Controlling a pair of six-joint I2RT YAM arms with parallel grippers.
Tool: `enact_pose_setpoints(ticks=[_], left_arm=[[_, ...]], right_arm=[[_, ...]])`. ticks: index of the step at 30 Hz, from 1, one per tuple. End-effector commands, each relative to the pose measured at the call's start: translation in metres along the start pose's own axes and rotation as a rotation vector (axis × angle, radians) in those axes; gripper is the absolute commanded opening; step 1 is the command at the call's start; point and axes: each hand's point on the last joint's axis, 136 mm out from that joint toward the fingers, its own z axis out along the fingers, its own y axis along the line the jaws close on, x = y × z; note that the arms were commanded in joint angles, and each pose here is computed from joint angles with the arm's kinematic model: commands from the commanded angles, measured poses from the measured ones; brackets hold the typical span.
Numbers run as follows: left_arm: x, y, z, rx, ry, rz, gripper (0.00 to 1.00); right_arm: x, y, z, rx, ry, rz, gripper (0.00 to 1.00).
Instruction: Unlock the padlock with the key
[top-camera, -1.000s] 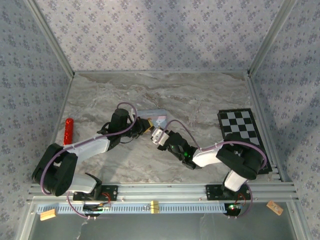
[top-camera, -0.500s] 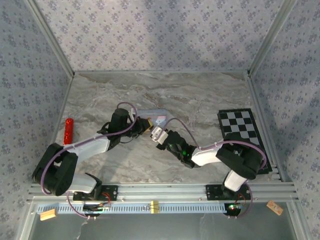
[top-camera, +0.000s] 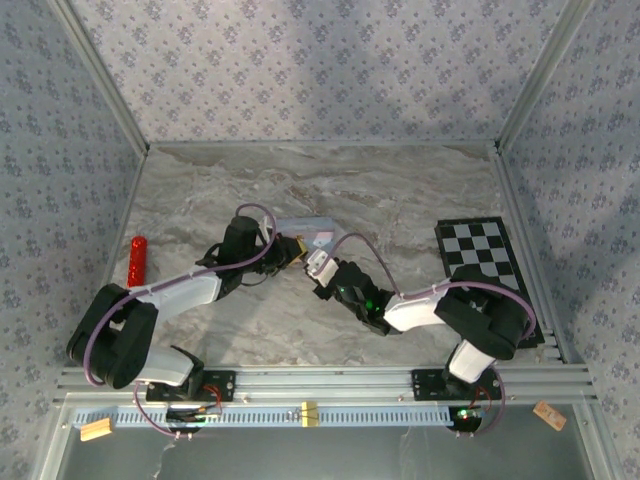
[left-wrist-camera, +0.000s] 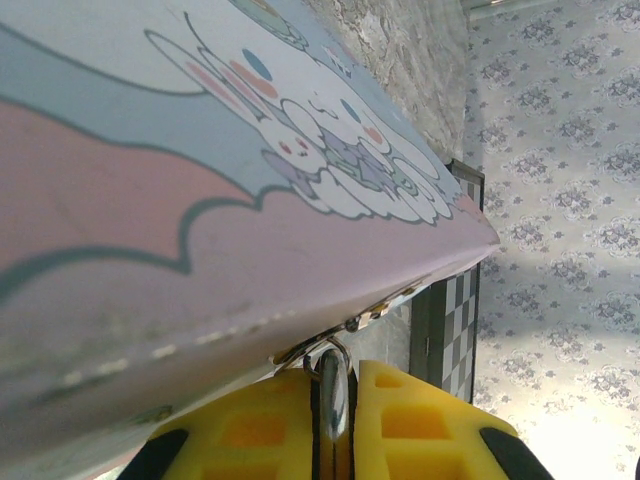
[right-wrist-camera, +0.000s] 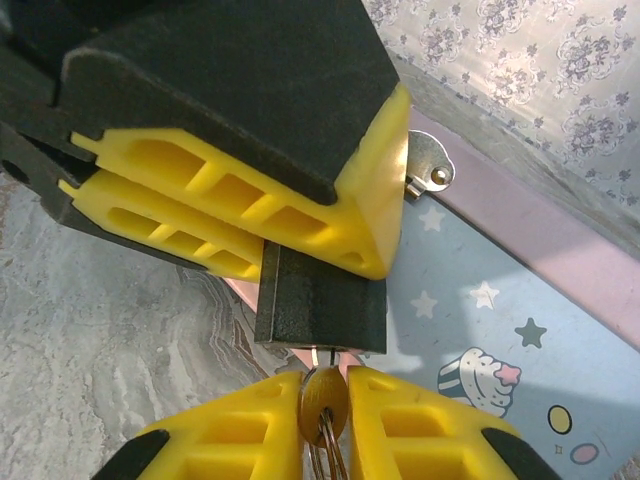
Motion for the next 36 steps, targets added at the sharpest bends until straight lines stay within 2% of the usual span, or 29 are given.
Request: enact_pose_setpoints(ticks=[1, 14, 36], left_arm=[[-0.002, -0.039, 0.000, 0.111, 0.013, 0.082, 0.00], [-0.001, -0.041, 0.002, 0.113, 0.024, 0.087, 0.00], [0.003, -0.043, 0.001, 0.118, 0.032, 0.103, 0.00]], right_arm=[[-0.010, 0.001, -0.004, -0.014, -0.031, 0.038, 0.19], [-0.007, -0.010, -0.005, 0.028, -0.029, 0.064, 0.18], [-0.005, -0.018, -0.009, 0.003, -0.034, 0.187, 0.16]])
